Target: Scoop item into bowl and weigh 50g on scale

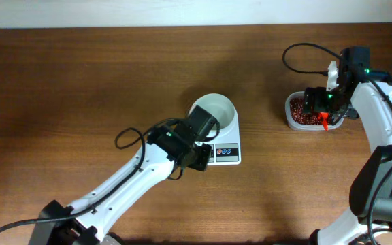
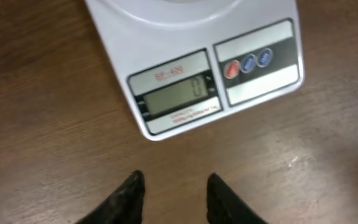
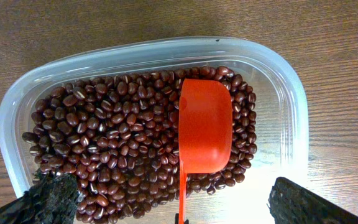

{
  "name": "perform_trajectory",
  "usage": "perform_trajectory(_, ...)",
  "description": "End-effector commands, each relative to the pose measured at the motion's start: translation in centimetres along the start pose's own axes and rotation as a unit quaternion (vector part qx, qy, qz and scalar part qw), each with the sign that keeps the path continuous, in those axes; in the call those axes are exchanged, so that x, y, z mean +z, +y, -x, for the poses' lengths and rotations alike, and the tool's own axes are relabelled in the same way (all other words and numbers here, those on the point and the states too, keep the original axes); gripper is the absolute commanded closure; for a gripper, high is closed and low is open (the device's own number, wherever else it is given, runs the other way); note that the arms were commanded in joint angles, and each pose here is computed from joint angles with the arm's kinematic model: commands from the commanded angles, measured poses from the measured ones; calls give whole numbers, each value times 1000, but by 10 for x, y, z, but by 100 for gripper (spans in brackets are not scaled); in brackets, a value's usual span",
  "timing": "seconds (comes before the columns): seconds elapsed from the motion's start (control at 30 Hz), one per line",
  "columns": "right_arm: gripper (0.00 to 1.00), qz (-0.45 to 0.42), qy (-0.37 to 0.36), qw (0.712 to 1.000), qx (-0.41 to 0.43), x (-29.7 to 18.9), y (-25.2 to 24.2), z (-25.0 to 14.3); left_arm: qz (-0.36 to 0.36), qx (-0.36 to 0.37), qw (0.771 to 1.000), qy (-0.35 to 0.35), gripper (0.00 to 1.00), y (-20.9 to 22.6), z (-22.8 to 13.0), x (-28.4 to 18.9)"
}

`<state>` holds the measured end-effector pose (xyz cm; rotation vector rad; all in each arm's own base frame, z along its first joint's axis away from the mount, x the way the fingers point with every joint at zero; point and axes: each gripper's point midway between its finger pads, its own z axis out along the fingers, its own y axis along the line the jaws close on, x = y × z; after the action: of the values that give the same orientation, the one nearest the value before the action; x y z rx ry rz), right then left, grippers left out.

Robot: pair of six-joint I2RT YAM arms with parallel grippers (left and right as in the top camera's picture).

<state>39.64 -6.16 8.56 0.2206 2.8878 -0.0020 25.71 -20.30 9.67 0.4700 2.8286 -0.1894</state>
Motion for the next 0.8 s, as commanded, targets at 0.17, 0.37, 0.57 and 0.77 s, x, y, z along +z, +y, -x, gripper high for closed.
perform_trajectory(0.17, 1, -2, 1, 1000, -3, 1, 1, 0, 30, 14, 999, 18, 23, 7, -23, 13)
perform_trajectory(0.37, 1, -2, 1, 1000, -3, 1, 1, 0, 30, 14, 999, 19, 5, 8, -26, 17)
perform_trajectory(0.57, 1, -2, 1, 1000, -3, 1, 1, 0, 30, 14, 999, 20, 1, 8, -26, 17)
perform_trajectory(0.77, 1, -2, 1, 1000, -3, 1, 1, 0, 30, 14, 999, 20, 1, 8, -26, 17)
